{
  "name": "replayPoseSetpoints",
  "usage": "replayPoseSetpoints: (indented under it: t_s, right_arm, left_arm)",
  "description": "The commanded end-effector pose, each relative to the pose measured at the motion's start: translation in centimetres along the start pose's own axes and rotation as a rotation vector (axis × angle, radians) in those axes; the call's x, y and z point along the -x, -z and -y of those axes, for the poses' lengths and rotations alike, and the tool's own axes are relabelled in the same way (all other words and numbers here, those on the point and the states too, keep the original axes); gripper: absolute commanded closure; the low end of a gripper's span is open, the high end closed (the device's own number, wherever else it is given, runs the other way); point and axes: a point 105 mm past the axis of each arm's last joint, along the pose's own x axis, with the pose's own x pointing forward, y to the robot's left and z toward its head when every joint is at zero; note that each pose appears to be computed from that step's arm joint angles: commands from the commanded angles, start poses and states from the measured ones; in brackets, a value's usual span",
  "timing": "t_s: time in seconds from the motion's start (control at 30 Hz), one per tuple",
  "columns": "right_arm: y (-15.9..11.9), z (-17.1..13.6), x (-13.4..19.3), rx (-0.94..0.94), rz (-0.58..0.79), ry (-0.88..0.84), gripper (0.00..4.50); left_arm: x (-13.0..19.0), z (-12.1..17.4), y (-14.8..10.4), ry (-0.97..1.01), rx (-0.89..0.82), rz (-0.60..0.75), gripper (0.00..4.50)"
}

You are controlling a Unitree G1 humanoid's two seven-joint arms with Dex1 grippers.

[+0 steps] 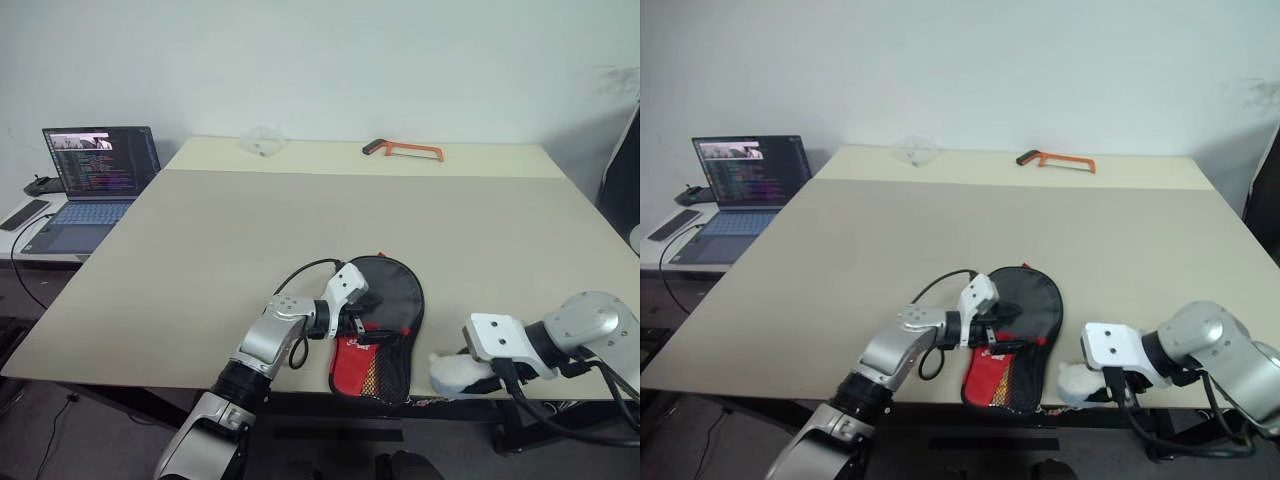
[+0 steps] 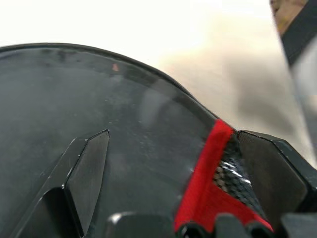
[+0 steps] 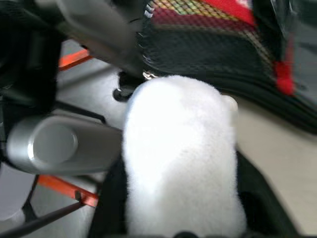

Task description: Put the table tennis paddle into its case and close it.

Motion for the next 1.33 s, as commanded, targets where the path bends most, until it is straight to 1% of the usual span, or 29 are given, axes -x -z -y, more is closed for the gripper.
replayPoseSetpoints:
  t_s: [0.03, 0.13, 0.17, 0.27, 0.37, 0.5, 0.63, 0.73, 0.8, 0.87, 0.97, 1.07, 1.2, 1.27, 1.33]
  right_arm:
    - [0.3, 1.0, -0.4, 0.006, 0.001, 0.039, 1.31]
    - [0.6, 1.9, 0.1, -0.014, 0.002, 0.066, 0.13]
    - [0.6, 2.2, 0.5, -0.023, 0.010, 0.073, 0.03]
    - [0.0, 4.7, 3.3, -0.064, 0.067, 0.186, 0.03]
    - [-0.1, 5.8, 5.6, -0.070, 0.083, 0.257, 0.03]
    - [-1.0, 5.3, 8.4, -0.085, 0.141, 0.272, 0.03]
    - [-1.6, 4.4, 11.7, -0.139, 0.206, 0.299, 0.03]
    - [-1.0, 3.8, 13.5, -0.192, 0.225, 0.330, 0.03]
    - [0.3, 3.3, 15.0, -0.228, 0.188, 0.370, 0.03]
    - [0.9, 2.8, 16.1, -0.249, 0.163, 0.398, 0.03]
    - [0.6, 2.6, 15.9, -0.248, 0.163, 0.398, 0.03]
    - [0.0, 2.6, 14.8, -0.234, 0.177, 0.370, 0.03]
    - [-0.5, 2.5, 14.0, -0.209, 0.194, 0.342, 0.03]
    - [-0.8, 2.7, 13.9, -0.200, 0.198, 0.335, 0.03]
    - [-0.5, 3.4, 13.7, -0.175, 0.168, 0.343, 0.03]
  left_arm:
    - [2.2, 0.7, -3.6, 0.067, -0.015, 0.116, 0.00]
    - [5.0, 0.7, -4.9, 0.097, 0.001, 0.135, 0.00]
    - [6.4, 0.6, -5.2, 0.103, 0.007, 0.130, 0.00]
    - [11.4, -0.1, -6.1, 0.068, 0.010, 0.094, 0.00]
    - [14.7, -0.3, -6.1, 0.022, 0.003, 0.035, 0.00]
    - [18.5, -0.2, -6.6, -0.039, -0.004, -0.007, 0.00]
    - [22.2, 0.2, -7.4, -0.100, -0.025, -0.027, 0.00]
    - [24.1, 0.6, -8.0, -0.130, -0.036, -0.030, 0.00]
    - [25.4, 0.6, -8.4, -0.173, -0.033, -0.036, 0.00]
    - [27.0, 0.1, -9.0, -0.233, -0.034, -0.034, 0.00]
    - [27.9, -0.7, -8.9, -0.275, -0.041, -0.046, 0.00]
    - [27.1, -1.4, -8.2, -0.267, -0.040, -0.060, 0.00]
    - [24.6, -1.0, -7.2, -0.236, -0.015, -0.057, 0.00]
    - [24.3, -0.7, -7.0, -0.234, -0.005, -0.059, 0.00]
    - [24.9, -0.5, -6.9, -0.261, -0.004, -0.076, 0.00]
